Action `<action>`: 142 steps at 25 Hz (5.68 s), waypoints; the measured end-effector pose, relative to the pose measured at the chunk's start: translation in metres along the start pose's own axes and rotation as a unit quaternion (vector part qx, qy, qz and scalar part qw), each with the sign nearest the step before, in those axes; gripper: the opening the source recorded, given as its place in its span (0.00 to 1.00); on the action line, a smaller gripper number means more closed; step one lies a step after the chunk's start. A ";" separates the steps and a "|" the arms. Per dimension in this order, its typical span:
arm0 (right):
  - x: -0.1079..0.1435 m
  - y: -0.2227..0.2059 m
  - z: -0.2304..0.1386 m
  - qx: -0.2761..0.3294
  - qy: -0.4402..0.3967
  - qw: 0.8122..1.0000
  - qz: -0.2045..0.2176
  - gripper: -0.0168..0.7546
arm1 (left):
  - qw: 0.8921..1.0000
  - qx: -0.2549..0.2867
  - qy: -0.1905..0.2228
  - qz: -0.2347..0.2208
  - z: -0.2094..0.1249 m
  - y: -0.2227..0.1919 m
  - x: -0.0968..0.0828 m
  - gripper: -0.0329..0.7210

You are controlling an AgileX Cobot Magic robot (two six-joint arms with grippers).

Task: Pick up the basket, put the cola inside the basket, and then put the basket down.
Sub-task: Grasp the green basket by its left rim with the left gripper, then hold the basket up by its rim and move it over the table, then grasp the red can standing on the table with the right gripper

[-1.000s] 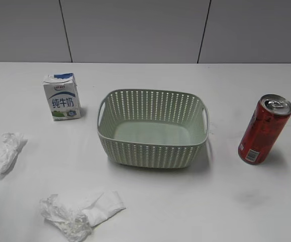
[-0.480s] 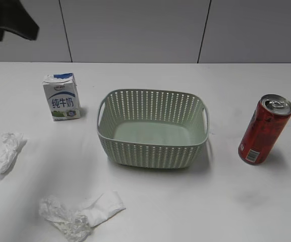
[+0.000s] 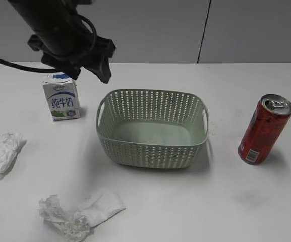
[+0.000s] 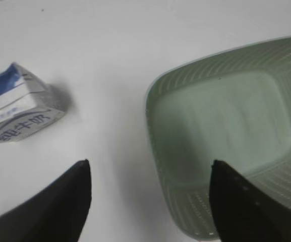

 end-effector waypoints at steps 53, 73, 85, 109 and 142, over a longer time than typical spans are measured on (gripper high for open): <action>-0.009 -0.062 0.098 0.102 -0.049 0.994 0.005 0.68 | 0.985 0.124 0.121 -0.009 -0.021 -0.029 -0.030 0.04; -0.049 -0.320 0.095 0.401 -0.054 0.914 -0.014 0.68 | 0.986 0.117 0.121 -0.009 -0.019 -0.030 -0.029 0.04; -0.053 -0.354 0.059 0.474 -0.055 0.879 -0.011 0.68 | 0.986 0.118 0.121 -0.008 -0.020 -0.030 -0.029 0.04; -0.025 -0.130 0.136 0.293 -0.040 0.955 -0.009 0.67 | 0.986 0.119 0.120 -0.007 -0.020 -0.030 -0.029 0.04; -0.006 -0.001 -0.001 0.003 0.003 1.000 -0.020 0.67 | 0.984 0.129 0.119 -0.004 -0.023 -0.029 -0.028 0.04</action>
Point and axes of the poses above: a point on each arm's last joint axis where the gripper is mounted, y pointing back along that axis away from the gripper, x along the wrist's bending axis when the last joint is at zero, z = x × y, the point moved 6 cm from there along -y, pointing out along that axis toward the gripper, and after that the axes turned 1 degree about -y, right-handed, at the moved point
